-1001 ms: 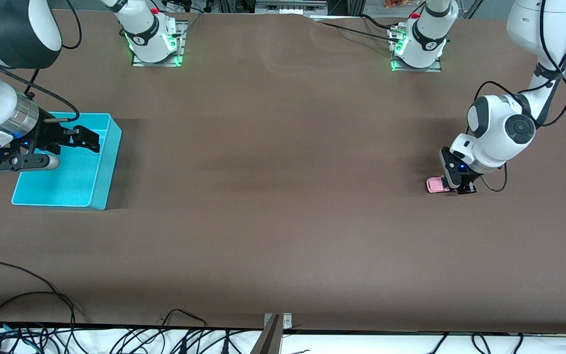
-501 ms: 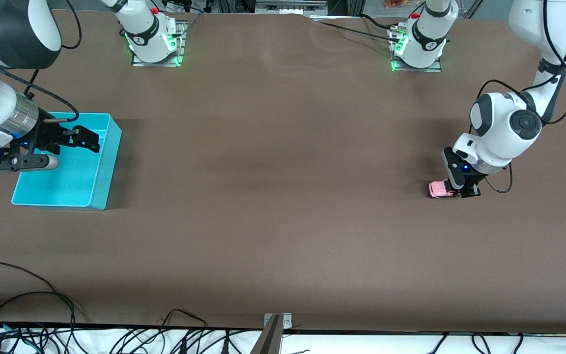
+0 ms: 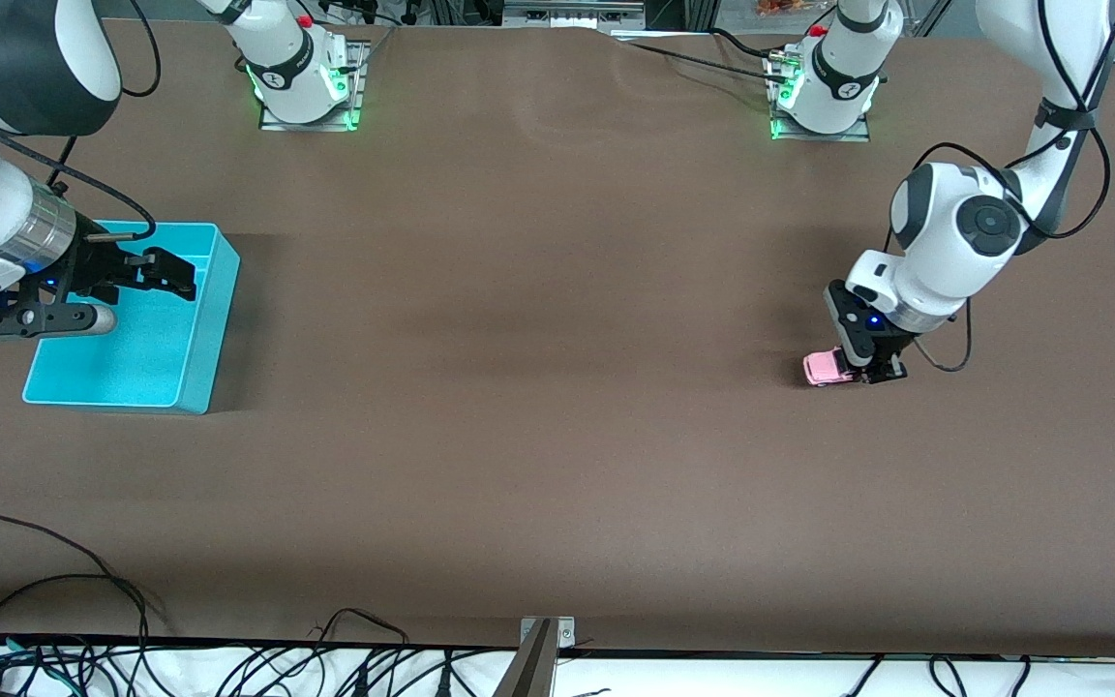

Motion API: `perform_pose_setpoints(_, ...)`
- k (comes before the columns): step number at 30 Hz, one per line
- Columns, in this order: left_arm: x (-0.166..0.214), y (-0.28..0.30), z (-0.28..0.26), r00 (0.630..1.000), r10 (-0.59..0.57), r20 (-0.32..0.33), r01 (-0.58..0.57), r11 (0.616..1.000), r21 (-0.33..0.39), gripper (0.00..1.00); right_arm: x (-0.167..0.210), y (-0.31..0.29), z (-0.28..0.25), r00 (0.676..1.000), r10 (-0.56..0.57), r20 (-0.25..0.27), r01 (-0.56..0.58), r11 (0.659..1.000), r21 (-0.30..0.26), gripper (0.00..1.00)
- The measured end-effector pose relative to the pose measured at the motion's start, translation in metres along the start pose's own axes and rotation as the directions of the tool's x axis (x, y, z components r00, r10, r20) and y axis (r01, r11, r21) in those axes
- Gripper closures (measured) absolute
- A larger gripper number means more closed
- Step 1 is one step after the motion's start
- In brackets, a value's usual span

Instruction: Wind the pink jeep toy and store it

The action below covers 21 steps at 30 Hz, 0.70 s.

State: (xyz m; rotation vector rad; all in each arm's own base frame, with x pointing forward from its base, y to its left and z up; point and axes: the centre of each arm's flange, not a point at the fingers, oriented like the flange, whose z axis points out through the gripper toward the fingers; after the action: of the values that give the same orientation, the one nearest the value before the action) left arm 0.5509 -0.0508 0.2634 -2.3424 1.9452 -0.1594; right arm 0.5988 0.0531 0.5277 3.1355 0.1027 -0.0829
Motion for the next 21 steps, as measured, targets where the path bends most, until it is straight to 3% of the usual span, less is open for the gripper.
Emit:
perform_pose_setpoints(9, 0.014, 0.010, 0.009, 0.999, 0.039, 0.018, -0.038, 0.999, -0.031, 0.49, 0.000, 0.000, 0.000, 1.000, 0.000, 0.000, 0.000, 1.000, 0.000, 0.00)
perform_pose_setpoints(21, 0.028, 0.027, 0.059, 0.996, 0.082, 0.031, -0.078, 0.990, -0.116, 0.49, 0.000, 0.000, 0.000, 1.000, 0.000, 0.000, 0.000, 1.000, 0.000, 0.00)
